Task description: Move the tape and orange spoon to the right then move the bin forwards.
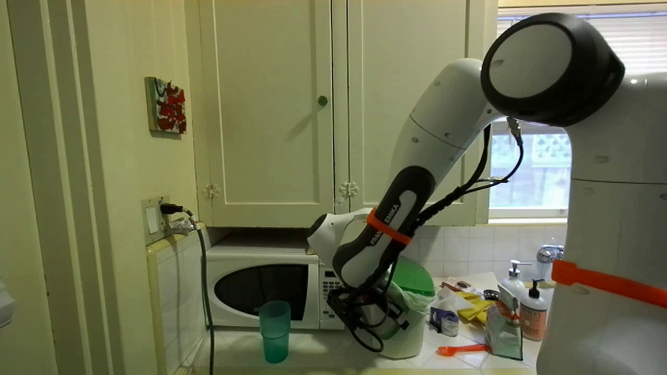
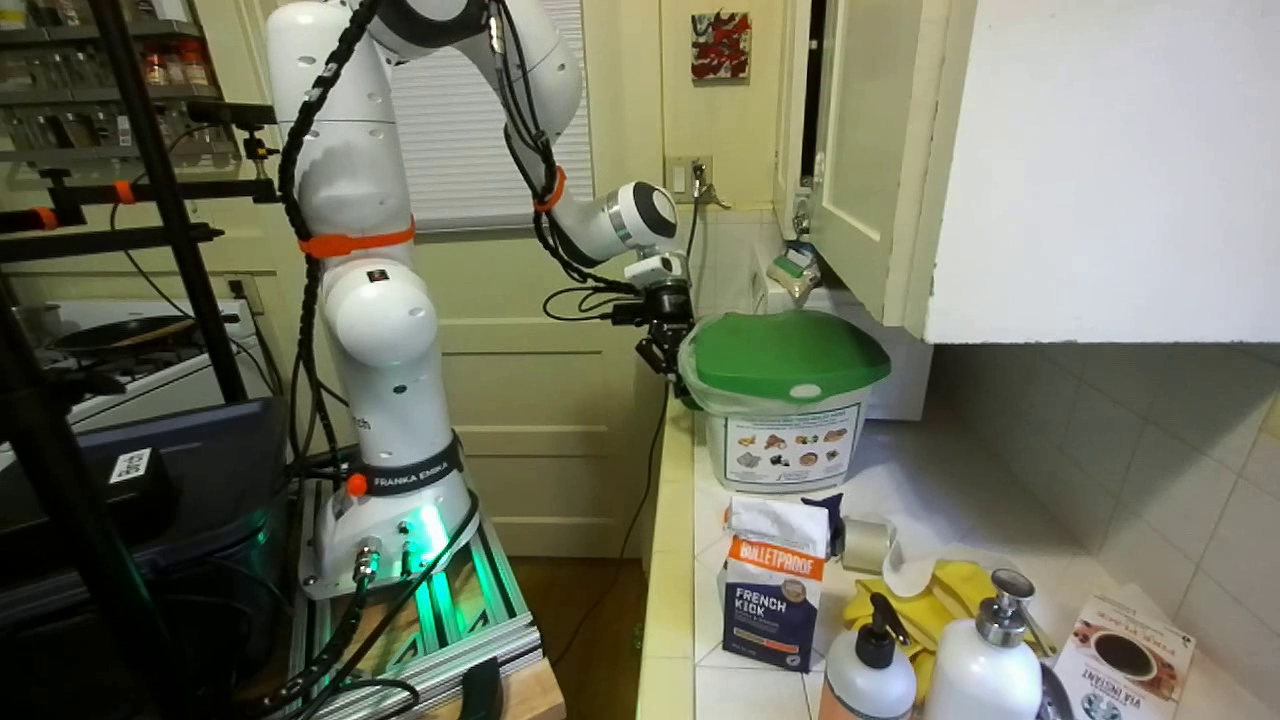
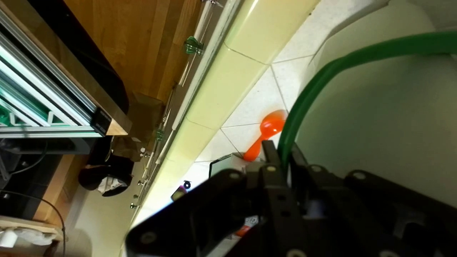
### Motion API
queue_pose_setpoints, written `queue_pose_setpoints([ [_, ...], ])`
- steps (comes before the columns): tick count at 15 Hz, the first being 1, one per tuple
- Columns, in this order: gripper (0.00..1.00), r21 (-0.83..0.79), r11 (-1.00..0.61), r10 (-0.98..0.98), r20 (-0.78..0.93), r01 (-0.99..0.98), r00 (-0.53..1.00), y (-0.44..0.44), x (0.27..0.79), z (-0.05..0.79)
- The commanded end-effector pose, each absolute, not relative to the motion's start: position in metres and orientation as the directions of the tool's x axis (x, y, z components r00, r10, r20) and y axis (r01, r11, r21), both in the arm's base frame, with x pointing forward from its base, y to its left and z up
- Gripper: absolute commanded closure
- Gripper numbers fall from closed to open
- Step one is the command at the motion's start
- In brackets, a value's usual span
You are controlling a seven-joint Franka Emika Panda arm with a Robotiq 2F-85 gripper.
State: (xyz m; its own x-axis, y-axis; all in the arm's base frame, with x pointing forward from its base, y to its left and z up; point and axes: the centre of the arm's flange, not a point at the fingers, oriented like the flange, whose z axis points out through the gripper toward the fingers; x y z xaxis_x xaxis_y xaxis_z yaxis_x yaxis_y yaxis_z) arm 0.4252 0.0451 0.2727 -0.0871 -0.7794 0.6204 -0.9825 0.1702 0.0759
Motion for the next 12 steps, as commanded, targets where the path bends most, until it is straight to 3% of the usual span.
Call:
queue_pose_setpoints([
  [1,0.98,0.045,0.215,-0.753,0.643,-0.975,-0.137,0.042,0.452,0.259],
  [12,0.98,0.032,0.277,-0.772,0.603,-0.96,-0.203,0.06,0.464,0.278],
])
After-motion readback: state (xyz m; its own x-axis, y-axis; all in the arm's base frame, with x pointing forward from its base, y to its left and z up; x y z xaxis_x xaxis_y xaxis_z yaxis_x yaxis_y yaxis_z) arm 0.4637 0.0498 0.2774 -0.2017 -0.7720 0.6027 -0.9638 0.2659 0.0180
